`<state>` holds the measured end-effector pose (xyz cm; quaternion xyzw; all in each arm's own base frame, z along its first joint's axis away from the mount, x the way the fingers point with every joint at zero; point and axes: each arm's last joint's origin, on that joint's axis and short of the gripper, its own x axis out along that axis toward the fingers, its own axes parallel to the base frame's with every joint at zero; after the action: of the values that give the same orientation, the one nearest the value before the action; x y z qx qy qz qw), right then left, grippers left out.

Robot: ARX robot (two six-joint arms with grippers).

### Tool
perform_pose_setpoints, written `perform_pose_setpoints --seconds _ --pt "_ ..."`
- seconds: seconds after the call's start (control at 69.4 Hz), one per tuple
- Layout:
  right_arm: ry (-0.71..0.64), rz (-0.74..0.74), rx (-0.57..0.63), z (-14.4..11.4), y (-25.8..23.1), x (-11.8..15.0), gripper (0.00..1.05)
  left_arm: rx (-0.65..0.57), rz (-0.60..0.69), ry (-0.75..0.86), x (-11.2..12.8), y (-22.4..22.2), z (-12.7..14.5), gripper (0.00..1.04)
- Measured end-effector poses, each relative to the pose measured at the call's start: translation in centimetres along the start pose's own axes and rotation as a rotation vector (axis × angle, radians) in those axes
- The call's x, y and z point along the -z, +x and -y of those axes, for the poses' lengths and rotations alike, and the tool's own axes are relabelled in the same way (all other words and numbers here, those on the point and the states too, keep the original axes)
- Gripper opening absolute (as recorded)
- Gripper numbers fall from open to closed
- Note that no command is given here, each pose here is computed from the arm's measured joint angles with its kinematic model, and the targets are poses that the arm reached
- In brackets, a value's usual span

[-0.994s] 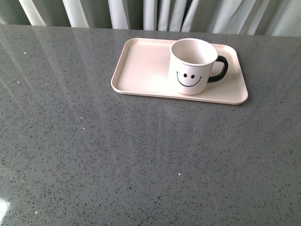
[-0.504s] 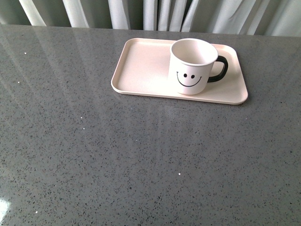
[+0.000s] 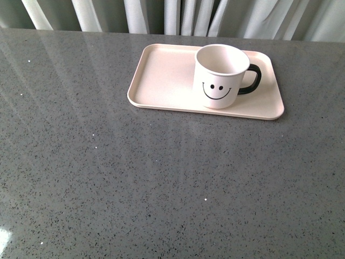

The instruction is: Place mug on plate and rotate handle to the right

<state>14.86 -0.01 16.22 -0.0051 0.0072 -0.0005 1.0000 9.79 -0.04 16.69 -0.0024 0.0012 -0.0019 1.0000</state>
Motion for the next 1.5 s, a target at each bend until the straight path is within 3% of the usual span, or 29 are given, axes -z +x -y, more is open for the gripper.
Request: perform_pose_setpoints --seconds 1.499 --pt "0.0 0.028 0.0 0.0 -5.2 -0.7 0.02 0.0 0.0 0.0 0.0 0.0 0.0 0.95"
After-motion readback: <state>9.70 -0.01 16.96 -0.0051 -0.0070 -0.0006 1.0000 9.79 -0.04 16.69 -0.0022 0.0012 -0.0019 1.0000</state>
